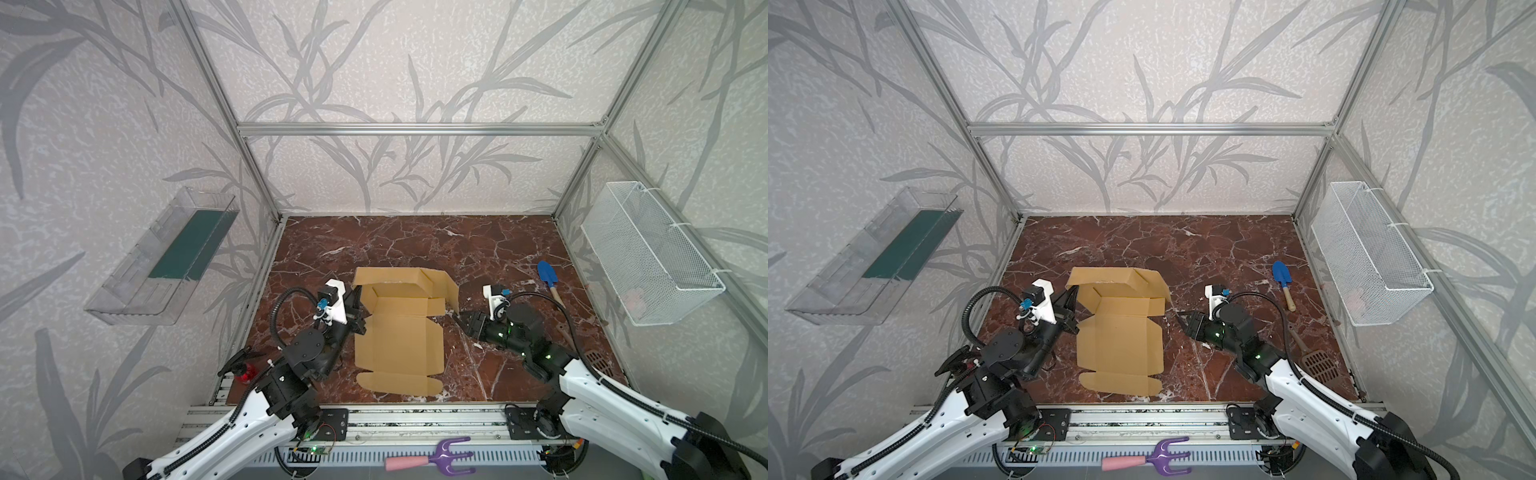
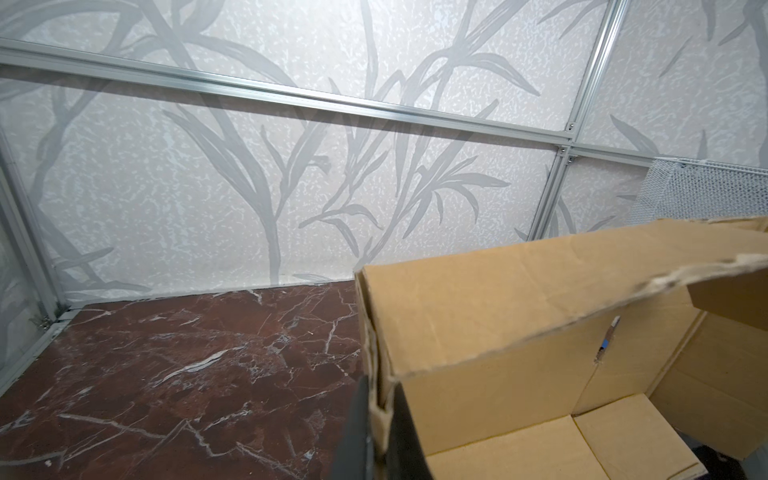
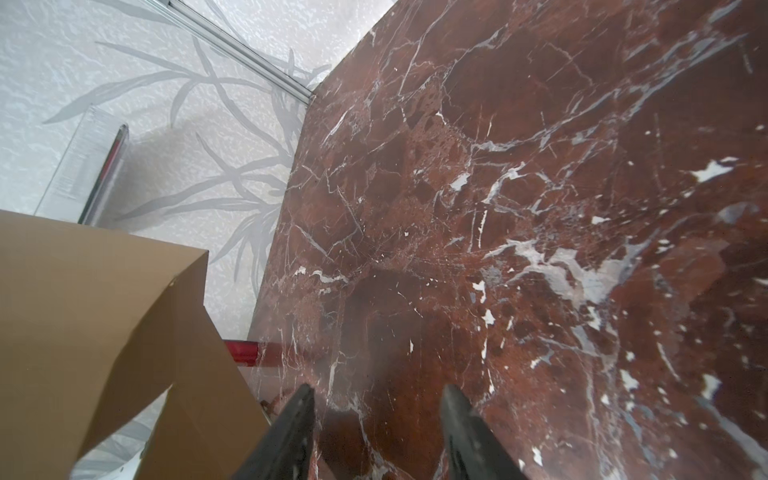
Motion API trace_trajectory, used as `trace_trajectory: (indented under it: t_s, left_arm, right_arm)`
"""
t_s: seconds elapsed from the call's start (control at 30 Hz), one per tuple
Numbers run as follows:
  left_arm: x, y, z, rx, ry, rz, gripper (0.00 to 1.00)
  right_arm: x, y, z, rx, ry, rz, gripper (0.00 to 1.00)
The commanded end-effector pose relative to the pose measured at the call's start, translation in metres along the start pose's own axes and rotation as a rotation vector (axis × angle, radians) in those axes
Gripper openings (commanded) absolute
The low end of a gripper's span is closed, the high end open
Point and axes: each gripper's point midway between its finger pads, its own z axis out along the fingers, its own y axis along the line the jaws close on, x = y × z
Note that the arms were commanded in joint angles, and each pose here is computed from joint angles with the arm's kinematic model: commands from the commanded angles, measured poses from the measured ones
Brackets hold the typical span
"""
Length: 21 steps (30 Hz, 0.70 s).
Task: Fold the paper box
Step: 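Grasp the box wall nearest the right gripper while the left holds its wall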
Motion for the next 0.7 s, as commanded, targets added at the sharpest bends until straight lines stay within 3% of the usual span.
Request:
trace_trajectory:
  t_s: [0.0, 0.2, 0.67]
  left_arm:
    - [-0.008, -0.004, -0.001, 0.031, -0.037, -0.048, 0.0]
    - [-0.007, -0.004, 0.0, 0.029, -0.035, -0.047, 0.0]
    - [-0.005, 0.001, 0.001, -0.003, -0.02, -0.033, 0.0]
  right_arm:
    - [-0.011, 0.029, 0.005, -0.162, -0.056, 0.035, 0.51]
    - [-0.012, 0.045, 0.009, -0.265, -0.102, 0.04, 0.5]
    - [-0.011, 0.058, -0.005, -0.278, -0.174, -0.004, 0.5]
